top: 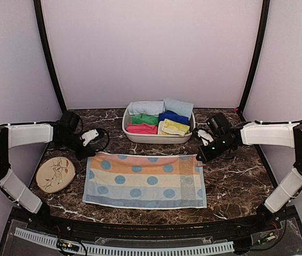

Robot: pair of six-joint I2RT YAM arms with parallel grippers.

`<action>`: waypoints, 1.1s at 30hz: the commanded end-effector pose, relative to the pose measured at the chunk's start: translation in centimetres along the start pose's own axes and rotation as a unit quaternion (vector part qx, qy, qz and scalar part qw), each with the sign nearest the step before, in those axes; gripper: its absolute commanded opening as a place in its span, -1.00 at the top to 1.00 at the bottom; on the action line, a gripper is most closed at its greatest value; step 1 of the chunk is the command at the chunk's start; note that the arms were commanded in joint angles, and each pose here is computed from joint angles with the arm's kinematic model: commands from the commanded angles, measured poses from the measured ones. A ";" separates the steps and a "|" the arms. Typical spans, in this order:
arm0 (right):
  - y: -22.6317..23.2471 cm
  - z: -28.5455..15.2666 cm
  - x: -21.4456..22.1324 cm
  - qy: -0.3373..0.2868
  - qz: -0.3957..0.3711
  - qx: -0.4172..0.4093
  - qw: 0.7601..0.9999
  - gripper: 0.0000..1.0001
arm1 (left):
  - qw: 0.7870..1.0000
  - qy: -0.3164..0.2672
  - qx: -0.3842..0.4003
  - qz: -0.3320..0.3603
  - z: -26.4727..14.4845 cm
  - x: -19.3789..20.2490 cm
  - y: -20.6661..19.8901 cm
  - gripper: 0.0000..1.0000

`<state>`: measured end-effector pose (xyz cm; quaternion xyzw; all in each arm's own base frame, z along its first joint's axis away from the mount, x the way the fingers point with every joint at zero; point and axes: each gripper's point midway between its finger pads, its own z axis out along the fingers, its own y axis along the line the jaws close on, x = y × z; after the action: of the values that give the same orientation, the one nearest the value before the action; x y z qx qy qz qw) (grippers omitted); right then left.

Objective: Roll the towels
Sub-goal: Flatten out the towel at the center of the board, then fold the towel at the center of the board.

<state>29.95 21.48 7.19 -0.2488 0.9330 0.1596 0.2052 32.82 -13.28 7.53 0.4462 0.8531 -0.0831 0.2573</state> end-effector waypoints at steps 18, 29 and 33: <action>-0.2 -1.3 -1.3 -0.072 0.022 0.003 0.997 1.00 | 0.985 -0.141 0.092 -0.027 -2.5 -3.5 -0.7 1.00; 2.5 -3.3 5.5 -0.050 0.075 0.012 0.996 1.00 | 0.988 -0.128 0.079 0.024 -4.3 0.1 -3.9 1.00; 3.6 -3.4 7.4 -0.034 0.083 0.017 0.996 1.00 | 0.990 -0.120 0.072 0.034 -4.2 1.3 -4.5 1.00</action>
<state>22.72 20.52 8.04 -0.1913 0.9346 0.1796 0.2401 28.50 -14.11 10.84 0.4669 0.7931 -0.1984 0.3371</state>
